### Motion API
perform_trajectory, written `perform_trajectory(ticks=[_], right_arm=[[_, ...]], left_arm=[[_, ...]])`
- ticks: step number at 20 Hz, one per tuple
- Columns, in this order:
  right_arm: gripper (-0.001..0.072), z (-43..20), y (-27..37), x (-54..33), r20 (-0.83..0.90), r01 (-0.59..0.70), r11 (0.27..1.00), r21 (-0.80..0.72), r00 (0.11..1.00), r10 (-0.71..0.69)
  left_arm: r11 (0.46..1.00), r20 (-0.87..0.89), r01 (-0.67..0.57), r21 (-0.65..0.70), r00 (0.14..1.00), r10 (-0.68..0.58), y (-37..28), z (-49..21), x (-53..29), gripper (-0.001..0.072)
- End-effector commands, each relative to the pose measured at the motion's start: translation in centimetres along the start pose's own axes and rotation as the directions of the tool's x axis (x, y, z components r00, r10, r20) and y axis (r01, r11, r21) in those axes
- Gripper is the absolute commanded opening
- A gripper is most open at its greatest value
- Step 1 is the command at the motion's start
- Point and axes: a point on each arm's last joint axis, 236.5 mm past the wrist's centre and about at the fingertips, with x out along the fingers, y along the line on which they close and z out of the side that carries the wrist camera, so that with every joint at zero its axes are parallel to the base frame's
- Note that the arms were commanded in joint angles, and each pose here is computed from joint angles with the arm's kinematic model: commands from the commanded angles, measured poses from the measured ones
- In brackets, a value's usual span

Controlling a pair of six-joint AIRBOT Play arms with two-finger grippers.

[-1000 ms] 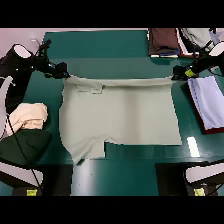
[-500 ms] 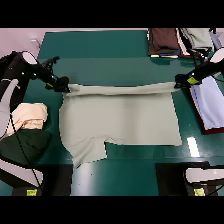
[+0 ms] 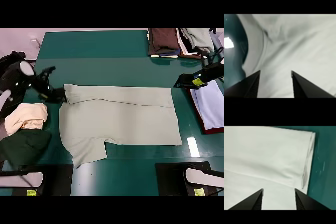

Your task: Fold the shirts.

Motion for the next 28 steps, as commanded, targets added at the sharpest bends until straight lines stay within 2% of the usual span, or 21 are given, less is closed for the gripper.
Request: perform_trajectory(ticks=[1, 5, 8, 14, 18, 20, 21, 22, 23, 26, 28], right_arm=[[0.0452, 0.0, 2.3, -3.5, 0.073, -0.022, 0.999, -0.043, 0.997, 0.025], [0.0452, 0.6, 4.3, -5.0, 0.135, -0.024, 0.995, -0.095, 0.99, 0.037], [0.0452, 0.6, 5.1, -4.7, 0.132, -0.03, 0.992, -0.122, 0.99, 0.046], [0.0452, 0.6, 5.1, -4.7, 0.131, -0.03, 0.992, -0.121, 0.99, 0.046], [0.0452, 0.6, 5.1, -4.7, 0.132, -0.031, 0.992, -0.12, 0.99, 0.047], [0.0452, 0.6, 5.1, -4.7, 0.13, -0.031, 0.992, -0.12, 0.99, 0.047], [0.0452, 0.4, 5.1, -4.6, 0.124, -0.032, 0.992, -0.121, 0.991, 0.047], [0.0452, 0.1, 5.1, -4.6, 0.111, -0.033, 0.992, -0.12, 0.993, 0.046], [0.0452, -0.4, 4.9, -4.6, 0.091, -0.036, 0.993, -0.113, 0.995, 0.046], [0.0451, -2.8, 2.2, -4.8, 0.004, -0.025, 0.998, -0.051, 1.0, 0.025], [0.0451, -6.2, -1.1, -4.2, -0.056, -0.003, 0.999, 0.05, 0.998, 0.006]], left_arm=[[0.999, -0.02, -0.028, -0.036, 0.999, 0.027, 0.8, -7.6, 0.3, 0.0465], [0.99, -0.086, -0.029, -0.139, 0.996, 0.017, 1.1, -17.2, 1.9, 0.0465], [0.982, -0.114, 0.0, -0.188, 0.993, -0.022, 0.4, -20.6, 2.6, 0.0465], [0.956, -0.121, 0.107, -0.273, 0.982, -0.145, -1.7, -22.2, 5.0, 0.0465], [0.914, -0.035, 0.231, -0.335, 0.966, -0.256, -3.8, -21.2, 6.5, 0.0465], [0.9, 0.005, 0.249, -0.357, 0.964, -0.265, -3.9, -20.6, 6.8, 0.0462], [0.897, 0.017, 0.259, -0.359, 0.962, -0.271, -4.0, -20.2, 6.7, 0.0354], [0.901, 0.023, 0.265, -0.343, 0.962, -0.274, -4.2, -19.9, 6.5, 0.0139], [0.913, 0.029, 0.276, -0.299, 0.96, -0.28, -4.5, -19.5, 6.0, 0.0025], [0.937, 0.048, 0.267, -0.225, 0.964, -0.263, -4.7, -18.0, 4.0, 0.0023], [0.949, 0.065, 0.259, -0.178, 0.966, -0.251, -4.8, -17.0, 2.8, 0.0023]])
